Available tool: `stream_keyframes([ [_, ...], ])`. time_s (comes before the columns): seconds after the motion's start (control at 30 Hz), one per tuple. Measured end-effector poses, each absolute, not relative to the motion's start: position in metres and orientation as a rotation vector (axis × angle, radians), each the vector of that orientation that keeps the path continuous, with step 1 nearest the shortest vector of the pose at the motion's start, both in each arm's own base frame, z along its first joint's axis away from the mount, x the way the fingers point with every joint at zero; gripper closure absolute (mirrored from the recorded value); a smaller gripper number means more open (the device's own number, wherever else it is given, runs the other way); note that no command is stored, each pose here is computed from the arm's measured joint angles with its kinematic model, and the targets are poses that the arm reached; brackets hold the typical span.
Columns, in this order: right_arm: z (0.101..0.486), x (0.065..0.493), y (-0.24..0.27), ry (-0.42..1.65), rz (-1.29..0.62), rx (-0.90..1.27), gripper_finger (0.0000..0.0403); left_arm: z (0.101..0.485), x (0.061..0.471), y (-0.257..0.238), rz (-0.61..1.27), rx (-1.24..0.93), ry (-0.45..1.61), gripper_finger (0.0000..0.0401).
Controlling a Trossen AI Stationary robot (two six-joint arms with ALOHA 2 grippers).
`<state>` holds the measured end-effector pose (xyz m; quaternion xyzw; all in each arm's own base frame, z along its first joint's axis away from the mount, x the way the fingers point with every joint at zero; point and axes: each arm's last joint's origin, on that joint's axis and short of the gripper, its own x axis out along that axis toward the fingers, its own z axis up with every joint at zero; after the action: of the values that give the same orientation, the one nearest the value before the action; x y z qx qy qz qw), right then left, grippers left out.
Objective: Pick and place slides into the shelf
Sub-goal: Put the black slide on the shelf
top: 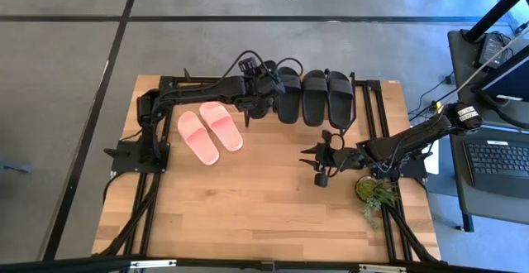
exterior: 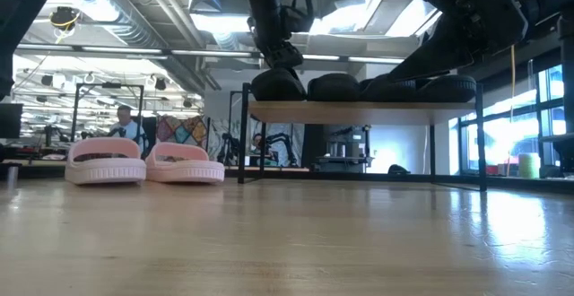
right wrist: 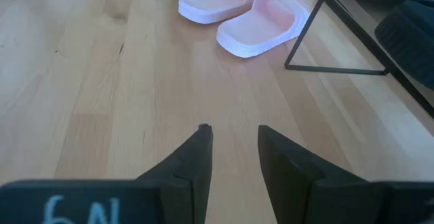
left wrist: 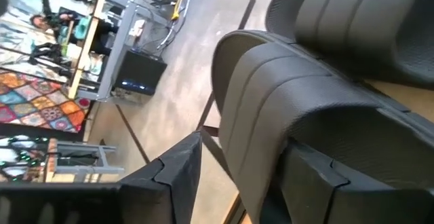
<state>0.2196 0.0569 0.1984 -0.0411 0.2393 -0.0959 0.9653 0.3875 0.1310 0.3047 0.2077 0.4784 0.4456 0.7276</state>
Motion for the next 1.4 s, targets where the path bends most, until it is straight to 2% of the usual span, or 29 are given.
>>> stream_keyframes([
  [0.43, 0.198, 0.22, 0.057, 0.485, -0.194, -0.083, 0.0282, 0.304, 0.382, 0.126, 1.104, 0.458, 1.059, 0.0228],
  [1.0, 0.198, 0.22, 0.057, 0.484, -0.196, -0.077, 0.0282, 0.302, 0.384, 0.123, 1.029, 0.42, 1.062, 0.0228],
  [1.4, 0.198, 0.219, 0.057, 0.491, -0.196, -0.078, 0.0282, 0.313, 0.387, 0.09, 0.944, 0.477, 1.033, 0.0228],
])
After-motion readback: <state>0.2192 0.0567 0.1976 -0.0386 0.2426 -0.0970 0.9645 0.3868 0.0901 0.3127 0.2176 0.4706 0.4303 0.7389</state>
